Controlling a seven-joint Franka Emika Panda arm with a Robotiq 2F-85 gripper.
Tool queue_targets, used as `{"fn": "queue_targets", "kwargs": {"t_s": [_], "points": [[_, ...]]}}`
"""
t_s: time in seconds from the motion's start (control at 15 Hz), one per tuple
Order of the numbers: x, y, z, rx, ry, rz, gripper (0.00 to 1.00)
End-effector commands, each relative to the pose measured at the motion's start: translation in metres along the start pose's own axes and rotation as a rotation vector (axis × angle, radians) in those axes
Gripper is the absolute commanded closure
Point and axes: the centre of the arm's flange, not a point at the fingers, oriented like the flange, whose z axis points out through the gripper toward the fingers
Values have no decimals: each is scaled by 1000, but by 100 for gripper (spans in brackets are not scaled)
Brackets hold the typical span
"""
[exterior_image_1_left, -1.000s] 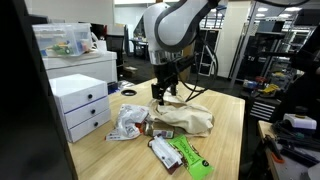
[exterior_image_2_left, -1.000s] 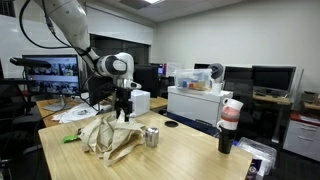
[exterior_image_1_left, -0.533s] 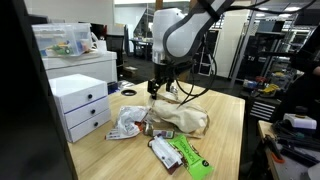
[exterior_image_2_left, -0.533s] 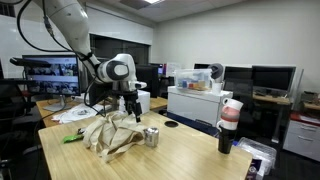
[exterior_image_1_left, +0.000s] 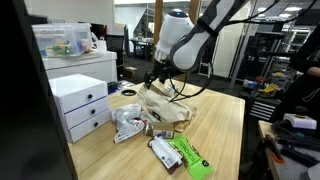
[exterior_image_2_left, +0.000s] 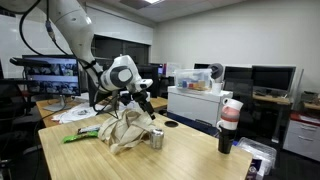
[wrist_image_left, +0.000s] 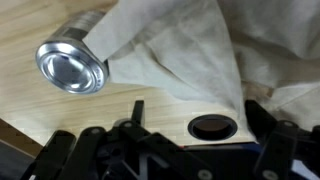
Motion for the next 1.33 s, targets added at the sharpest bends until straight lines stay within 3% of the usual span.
{"fn": "queue_targets", "kwargs": {"t_s": [0.0, 0.27, 0.4, 0.93, 1.13, 1.27], "points": [[-1, 8, 8, -37, 73, 69, 0], [-7, 8, 8, -46, 61, 65, 0], [-9, 6, 5, -40, 15, 54, 0], [-36, -7, -15, -7, -373, -132, 0], [-38, -7, -29, 0, -441, -172, 0], [-37, -6, -32, -4, -425, -155, 0]]}}
